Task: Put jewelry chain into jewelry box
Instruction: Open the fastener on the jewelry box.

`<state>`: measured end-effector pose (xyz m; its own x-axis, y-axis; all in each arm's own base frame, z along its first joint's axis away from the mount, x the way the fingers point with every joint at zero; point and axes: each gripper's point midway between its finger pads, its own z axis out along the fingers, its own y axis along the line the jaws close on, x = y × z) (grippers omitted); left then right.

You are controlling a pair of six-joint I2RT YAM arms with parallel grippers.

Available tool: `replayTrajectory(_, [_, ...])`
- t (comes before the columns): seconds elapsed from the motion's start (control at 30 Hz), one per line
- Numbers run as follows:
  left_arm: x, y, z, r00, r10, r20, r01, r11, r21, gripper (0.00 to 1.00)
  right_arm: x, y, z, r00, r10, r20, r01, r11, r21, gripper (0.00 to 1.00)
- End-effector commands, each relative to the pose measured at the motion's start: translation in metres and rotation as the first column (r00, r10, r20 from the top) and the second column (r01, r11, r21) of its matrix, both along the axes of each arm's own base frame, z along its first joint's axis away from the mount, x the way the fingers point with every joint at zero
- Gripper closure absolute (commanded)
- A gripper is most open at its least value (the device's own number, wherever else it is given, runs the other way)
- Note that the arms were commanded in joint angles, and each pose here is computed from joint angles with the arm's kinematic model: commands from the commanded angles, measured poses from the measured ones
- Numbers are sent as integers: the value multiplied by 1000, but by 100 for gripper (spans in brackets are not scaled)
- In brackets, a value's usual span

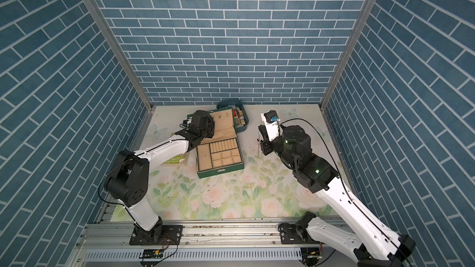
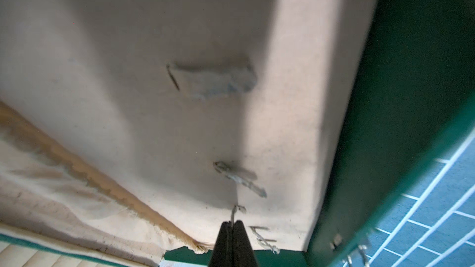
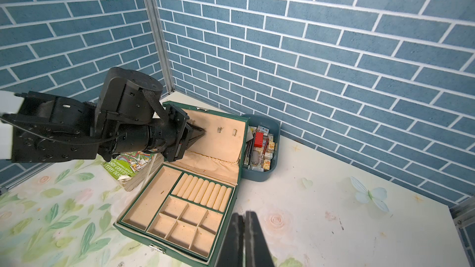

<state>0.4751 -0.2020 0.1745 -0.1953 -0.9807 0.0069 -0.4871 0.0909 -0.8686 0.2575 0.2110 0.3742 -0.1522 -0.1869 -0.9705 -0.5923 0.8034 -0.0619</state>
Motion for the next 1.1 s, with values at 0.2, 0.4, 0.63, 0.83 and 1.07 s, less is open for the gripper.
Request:
replayTrajectory(0.2, [-30, 15, -48, 988, 2, -152, 9, 998, 70, 93, 0, 1, 5, 999, 6, 36, -5, 1000, -10, 100])
replayTrajectory(0.4, [-28, 14, -41, 990, -1, -142, 11, 997, 72, 90, 0, 2, 6, 999, 5, 33, -5, 1000, -9, 100])
replayTrajectory(0.63, [-24, 13, -18, 994, -17, -104, 26, 996, 91, 60, 1, 4, 7, 1000, 10, 29, -10, 1000, -7, 100])
replayTrajectory(0.83, [-29, 12, 15, 997, -47, -56, 53, 992, 112, 53, 1, 5, 10, 999, 13, 31, -13, 1000, -3, 100])
replayTrajectory(1.07, [-57, 24, 71, 993, -109, 34, 101, 977, 185, 43, 1, 7, 14, 999, 21, 24, -21, 1000, 0, 100])
